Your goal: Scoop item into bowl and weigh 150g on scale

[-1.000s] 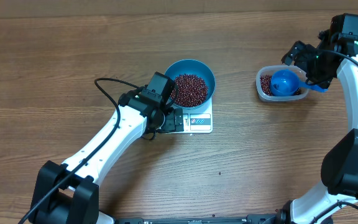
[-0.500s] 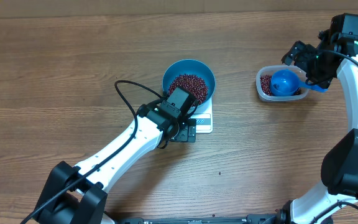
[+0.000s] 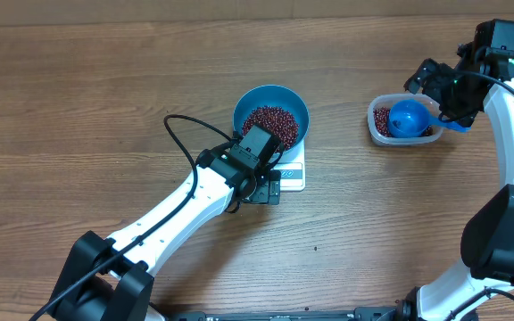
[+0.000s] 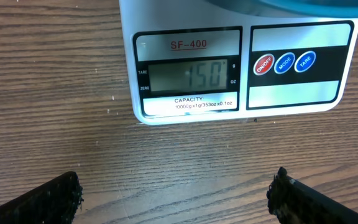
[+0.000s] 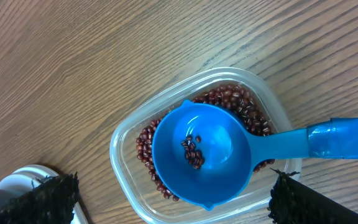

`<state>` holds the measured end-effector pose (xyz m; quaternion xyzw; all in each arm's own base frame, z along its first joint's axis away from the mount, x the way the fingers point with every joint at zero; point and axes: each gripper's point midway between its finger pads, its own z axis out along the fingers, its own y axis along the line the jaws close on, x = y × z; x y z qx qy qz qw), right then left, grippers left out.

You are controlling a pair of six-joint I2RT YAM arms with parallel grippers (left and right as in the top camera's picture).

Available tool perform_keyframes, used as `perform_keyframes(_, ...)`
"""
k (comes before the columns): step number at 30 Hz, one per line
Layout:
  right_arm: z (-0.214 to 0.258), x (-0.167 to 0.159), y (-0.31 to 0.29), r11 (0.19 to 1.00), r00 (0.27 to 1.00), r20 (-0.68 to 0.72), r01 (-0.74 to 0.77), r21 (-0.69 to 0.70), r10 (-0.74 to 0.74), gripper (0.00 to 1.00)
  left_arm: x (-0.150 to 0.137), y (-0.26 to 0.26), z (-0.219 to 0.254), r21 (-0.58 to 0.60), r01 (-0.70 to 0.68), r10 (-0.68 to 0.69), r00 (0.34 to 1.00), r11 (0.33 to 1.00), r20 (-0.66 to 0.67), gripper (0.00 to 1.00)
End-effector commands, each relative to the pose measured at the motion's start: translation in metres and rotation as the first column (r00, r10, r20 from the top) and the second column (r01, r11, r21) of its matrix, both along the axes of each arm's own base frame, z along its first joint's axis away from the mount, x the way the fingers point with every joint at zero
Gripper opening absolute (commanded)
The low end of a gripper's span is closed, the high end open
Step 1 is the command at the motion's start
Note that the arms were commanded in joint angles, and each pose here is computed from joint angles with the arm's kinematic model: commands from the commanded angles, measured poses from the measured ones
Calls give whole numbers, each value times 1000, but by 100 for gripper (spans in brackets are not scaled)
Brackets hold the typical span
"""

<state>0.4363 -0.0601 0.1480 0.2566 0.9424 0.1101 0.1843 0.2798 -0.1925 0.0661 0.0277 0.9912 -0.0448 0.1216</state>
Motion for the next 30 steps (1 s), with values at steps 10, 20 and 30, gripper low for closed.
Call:
perform_keyframes(10,4,2,2,1000,1000,14,-13,-2,13,100,0,3,-2,10,-15,15,1000,1000,2,100)
perform_keyframes(20,14,1,3,1000,999,37,-13,-8,13,100,1,2,-1,8,-16,16,1000,1000,5,100)
perform_keyframes(30,122,-25,18,998,956,290,-26,-65,44,100,1,2,-1,9,-16,16,1000,1000,6,100)
